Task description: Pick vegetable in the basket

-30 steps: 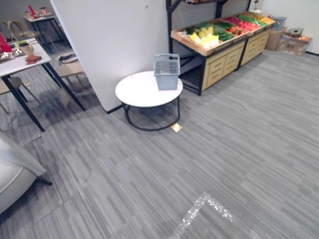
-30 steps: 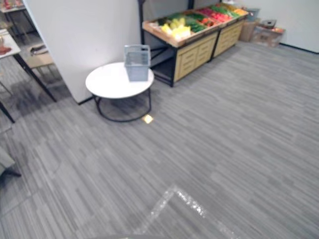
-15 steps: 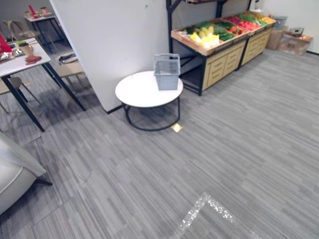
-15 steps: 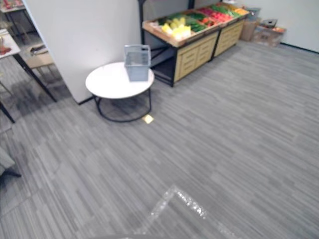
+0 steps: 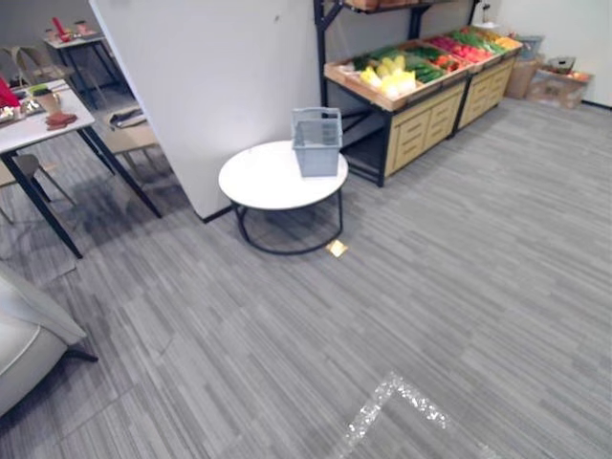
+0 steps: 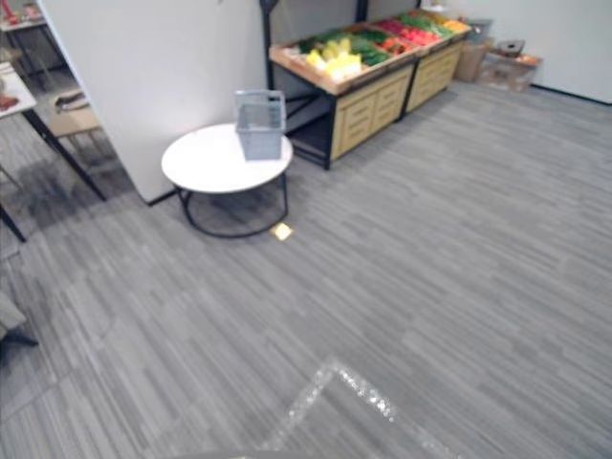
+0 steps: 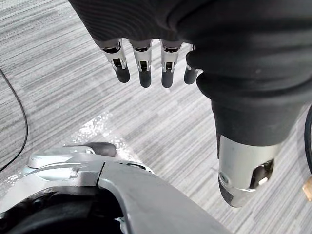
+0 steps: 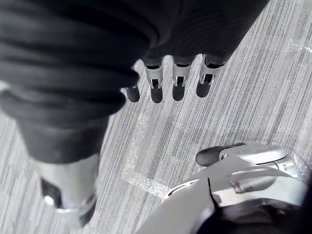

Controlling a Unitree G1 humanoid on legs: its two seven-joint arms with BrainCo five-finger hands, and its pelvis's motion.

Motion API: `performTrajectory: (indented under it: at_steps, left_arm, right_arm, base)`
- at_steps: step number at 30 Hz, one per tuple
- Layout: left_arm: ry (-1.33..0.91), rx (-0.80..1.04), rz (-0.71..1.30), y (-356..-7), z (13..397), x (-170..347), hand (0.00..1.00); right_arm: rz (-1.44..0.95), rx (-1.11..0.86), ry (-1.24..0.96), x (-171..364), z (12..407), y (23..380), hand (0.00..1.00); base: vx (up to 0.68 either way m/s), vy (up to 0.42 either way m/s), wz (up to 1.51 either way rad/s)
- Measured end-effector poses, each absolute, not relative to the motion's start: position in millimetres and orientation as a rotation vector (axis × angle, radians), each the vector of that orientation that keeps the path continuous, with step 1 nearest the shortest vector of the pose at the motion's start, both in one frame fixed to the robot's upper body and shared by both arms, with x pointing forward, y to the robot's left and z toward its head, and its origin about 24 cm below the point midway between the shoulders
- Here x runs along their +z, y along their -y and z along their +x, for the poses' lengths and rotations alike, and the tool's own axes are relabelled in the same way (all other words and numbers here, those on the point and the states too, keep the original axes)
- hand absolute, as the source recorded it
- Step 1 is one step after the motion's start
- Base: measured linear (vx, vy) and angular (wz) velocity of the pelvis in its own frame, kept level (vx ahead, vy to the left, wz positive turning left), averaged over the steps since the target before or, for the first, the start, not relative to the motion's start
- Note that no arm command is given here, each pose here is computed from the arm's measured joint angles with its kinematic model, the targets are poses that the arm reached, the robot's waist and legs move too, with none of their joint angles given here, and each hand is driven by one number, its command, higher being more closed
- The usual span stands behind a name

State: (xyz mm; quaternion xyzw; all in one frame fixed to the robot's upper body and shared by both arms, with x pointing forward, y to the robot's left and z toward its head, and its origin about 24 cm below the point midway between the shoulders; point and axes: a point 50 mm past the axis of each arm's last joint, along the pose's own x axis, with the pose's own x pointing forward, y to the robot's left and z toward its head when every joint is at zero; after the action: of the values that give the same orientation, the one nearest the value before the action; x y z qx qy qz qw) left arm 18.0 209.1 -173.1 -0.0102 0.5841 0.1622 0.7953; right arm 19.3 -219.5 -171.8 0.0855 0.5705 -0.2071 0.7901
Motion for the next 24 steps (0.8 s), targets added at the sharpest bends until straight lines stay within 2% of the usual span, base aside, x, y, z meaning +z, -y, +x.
performTrajectory:
  at_steps: [6,10,13,20,22,24]
  left_arm:
    - [-1.168,0.374,-0.005,-213.3,46.7,-169.1,0.0]
    - [-0.98,0.418,-0.024,-216.7,91.3,-156.2,0.0]
    - [-0.905,0.42,-0.067,-211.2,106.9,-150.4,0.0]
    - [-0.865,0.441,-0.124,-208.9,112.7,-148.1,0.0]
    - [-0.905,0.481,-0.134,-213.8,102.5,-152.1,0.0]
    - [-1.017,0.499,-0.12,-213.4,75.9,-161.2,0.0]
  right_arm:
    - [0.12,-0.396,-1.14,-167.2,52.0,220.8,0.0]
    - [0.09,-0.33,-0.987,-156.2,94.7,217.2,0.0]
    - [0.043,-0.26,-0.895,-146.8,117.3,214.5,0.0]
    - [0.011,-0.188,-0.842,-139.7,142.7,209.0,0.0]
    - [0.008,-0.169,-0.829,-138.0,149.2,205.2,0.0]
    - [0.007,-0.166,-0.836,-138.9,148.5,204.3,0.0]
  base:
    - [-0.07,-0.041,-0.03]
    - [-0.05,-0.094,-0.06]
    - [-0.01,-0.141,-0.1]
    - [0.15,-0.054,-0.07]
    - [0.32,0.035,-0.45]
    - [0.42,0.07,-0.38]
